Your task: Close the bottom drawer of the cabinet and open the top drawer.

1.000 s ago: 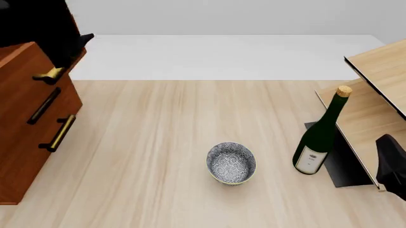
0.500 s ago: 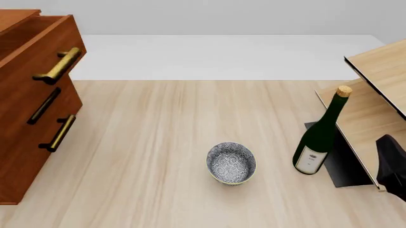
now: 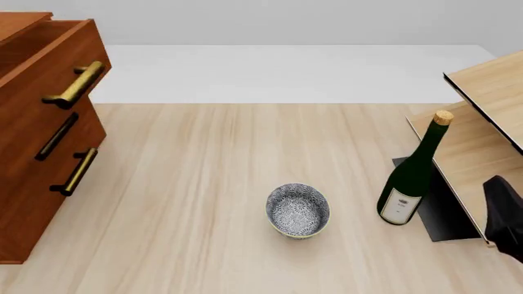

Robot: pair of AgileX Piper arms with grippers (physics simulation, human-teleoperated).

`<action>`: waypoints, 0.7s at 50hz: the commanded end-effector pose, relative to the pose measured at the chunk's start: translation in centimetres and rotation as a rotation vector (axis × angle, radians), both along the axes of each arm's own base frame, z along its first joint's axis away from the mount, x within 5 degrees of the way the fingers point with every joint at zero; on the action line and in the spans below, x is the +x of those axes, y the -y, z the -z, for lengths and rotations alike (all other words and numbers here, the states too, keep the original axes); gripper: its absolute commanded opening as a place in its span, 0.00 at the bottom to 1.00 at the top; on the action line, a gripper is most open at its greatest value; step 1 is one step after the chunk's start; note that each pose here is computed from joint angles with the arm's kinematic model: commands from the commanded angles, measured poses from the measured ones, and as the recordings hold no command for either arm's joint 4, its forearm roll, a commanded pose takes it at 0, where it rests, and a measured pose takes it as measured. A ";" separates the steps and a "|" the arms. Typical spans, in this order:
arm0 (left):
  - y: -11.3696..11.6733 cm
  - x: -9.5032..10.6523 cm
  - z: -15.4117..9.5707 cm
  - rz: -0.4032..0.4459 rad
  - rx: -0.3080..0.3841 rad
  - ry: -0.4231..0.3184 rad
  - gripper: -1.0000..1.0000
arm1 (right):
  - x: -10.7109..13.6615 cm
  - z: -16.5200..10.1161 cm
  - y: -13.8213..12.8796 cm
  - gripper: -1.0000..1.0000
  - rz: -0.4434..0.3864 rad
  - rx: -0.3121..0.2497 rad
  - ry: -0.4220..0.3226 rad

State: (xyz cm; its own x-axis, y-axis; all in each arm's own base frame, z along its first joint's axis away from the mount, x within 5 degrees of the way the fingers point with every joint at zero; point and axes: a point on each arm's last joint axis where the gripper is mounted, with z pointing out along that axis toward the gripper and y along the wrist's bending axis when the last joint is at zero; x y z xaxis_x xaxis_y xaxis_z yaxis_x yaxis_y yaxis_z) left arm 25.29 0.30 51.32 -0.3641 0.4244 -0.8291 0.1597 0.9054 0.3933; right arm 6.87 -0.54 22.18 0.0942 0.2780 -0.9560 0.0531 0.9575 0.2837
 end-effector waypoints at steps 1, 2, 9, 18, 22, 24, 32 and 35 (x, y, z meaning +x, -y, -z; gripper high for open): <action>-2.0 -0.6 0.0 -0.115 -0.078 -0.015 1.00 | -0.2 0.0 -0.1 1.00 -0.012 -0.006 0.001; -2.0 -0.6 0.0 -0.115 -0.075 -0.014 1.00 | -0.2 0.0 -0.1 1.00 -0.013 -0.006 0.001; -2.4 -0.5 0.4 -0.144 -0.111 -0.026 1.00 | -0.3 -0.1 -0.1 1.00 -0.012 -0.008 0.002; -1.9 -0.3 0.9 -0.145 -0.156 -0.047 1.00 | -0.3 -0.1 -0.1 1.00 -0.015 -0.009 0.002; -1.8 -0.3 1.2 -0.164 -0.197 -0.055 1.00 | -0.3 -0.1 -0.1 1.00 -0.018 -0.009 0.003; -2.0 -0.4 1.1 -0.180 -0.218 -0.045 1.00 | -0.3 -0.1 -0.2 1.00 -0.018 -0.010 0.002; -1.0 0.0 1.9 -0.162 -0.256 -0.066 1.00 | -0.3 -0.2 -0.1 1.00 -0.016 -0.009 0.003; -1.1 0.1 2.7 -0.177 -0.276 -0.077 1.00 | -0.2 -0.2 -0.1 1.00 -0.015 -0.009 0.003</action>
